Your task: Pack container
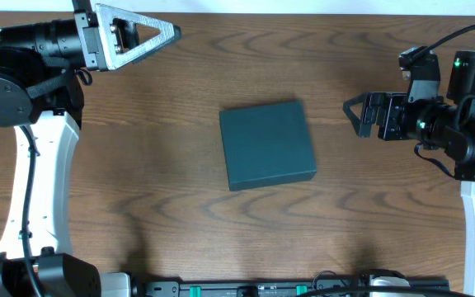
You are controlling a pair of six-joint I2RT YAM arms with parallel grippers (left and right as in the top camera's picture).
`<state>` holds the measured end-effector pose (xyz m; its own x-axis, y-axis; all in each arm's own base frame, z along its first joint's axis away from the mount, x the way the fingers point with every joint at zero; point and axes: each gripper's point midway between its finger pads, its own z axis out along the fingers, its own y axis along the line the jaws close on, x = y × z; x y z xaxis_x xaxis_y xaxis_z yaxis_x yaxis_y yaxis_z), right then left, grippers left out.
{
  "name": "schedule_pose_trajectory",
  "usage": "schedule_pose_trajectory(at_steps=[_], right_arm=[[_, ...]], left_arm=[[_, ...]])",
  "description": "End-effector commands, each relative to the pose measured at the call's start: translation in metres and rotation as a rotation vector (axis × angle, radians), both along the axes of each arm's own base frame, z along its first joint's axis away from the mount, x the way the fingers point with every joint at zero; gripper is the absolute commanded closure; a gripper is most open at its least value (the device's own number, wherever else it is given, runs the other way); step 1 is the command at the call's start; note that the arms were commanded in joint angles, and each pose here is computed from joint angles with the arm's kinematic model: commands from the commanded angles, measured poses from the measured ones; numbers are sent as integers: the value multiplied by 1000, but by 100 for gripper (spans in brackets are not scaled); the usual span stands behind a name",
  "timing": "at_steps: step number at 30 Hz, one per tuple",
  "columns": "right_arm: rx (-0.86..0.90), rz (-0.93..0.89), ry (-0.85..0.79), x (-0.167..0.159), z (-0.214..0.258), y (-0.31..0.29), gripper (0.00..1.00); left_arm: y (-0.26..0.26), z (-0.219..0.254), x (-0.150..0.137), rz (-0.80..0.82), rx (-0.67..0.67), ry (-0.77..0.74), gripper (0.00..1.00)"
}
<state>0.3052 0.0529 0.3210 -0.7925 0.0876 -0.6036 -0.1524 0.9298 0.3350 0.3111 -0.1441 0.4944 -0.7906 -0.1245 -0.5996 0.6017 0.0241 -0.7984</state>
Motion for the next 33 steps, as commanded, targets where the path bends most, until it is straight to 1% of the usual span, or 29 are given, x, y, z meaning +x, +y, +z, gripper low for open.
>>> schedule_pose_trajectory(at_steps=[1,16,21,25,29,33], right_arm=[[-6,4,-31,-2,9,-1,1],[-6,3,-31,-2,9,-1,1],[-139,-106,-28,2,3,-29,1],[-151,-117,-56,-4,11,-31,1],[-174,-133,-203,-6,42,-35,1],[-185,-107,-452,-9,90,-29,1]], left_arm=[[1,3,-2,1,-3,42,1],[1,3,-2,1,-3,42,2],[1,3,-2,1,-3,42,1],[1,3,-2,1,-3,42,1],[1,3,-2,1,-3,42,1],[1,3,-2,1,-3,42,1]])
